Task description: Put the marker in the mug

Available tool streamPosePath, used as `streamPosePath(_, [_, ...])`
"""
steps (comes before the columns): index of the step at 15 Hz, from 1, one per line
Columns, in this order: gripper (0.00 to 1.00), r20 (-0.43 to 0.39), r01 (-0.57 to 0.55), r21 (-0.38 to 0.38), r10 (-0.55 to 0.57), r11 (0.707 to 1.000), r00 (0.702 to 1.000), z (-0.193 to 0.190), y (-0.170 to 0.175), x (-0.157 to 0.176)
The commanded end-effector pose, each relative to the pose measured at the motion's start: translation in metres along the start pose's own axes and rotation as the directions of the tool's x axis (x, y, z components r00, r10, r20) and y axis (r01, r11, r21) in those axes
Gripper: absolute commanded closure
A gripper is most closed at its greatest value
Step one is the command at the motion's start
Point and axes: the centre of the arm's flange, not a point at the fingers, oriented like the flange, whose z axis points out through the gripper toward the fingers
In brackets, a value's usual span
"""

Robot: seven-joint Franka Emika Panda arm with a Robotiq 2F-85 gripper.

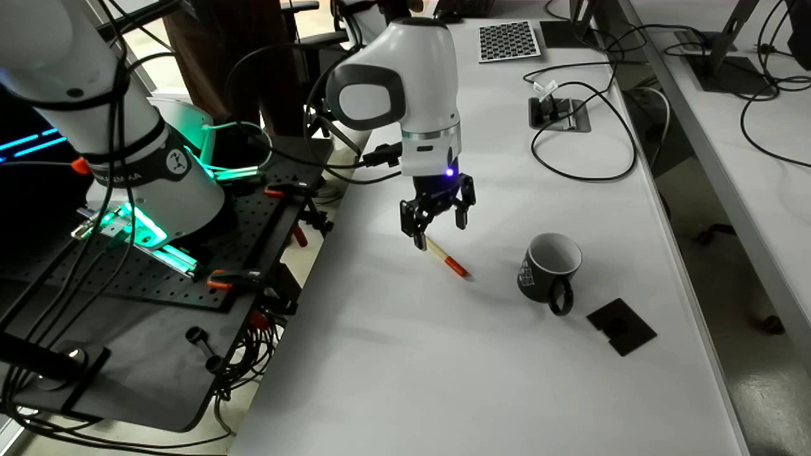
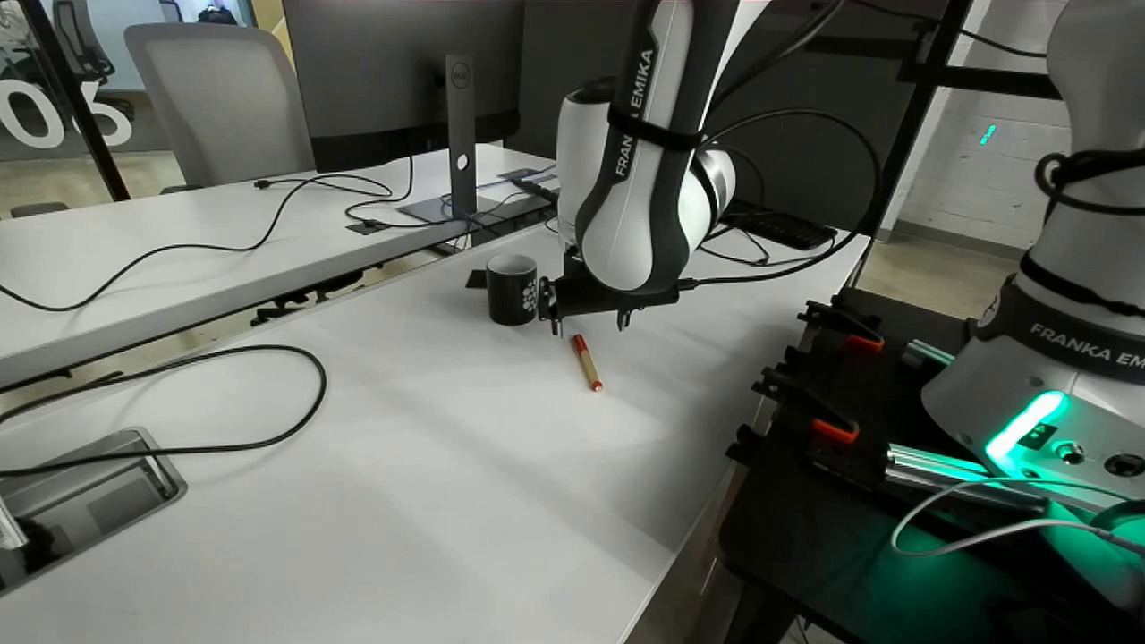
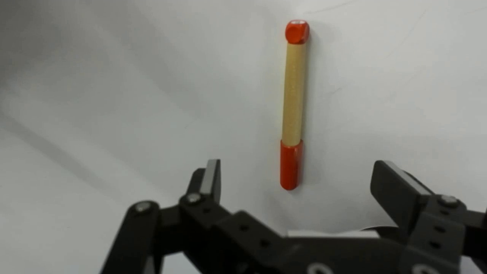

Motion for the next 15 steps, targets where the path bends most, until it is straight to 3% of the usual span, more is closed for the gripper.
streamPosePath(1, [0.0, 0.0, -0.001, -0.001, 0.001, 1.0, 1.0, 0.001, 0.0, 0.0])
streamPosePath(15, [0.0, -0.021, -0.013, -0.029, 0.012, 1.0, 1.0, 0.034, -0.013, 0.01])
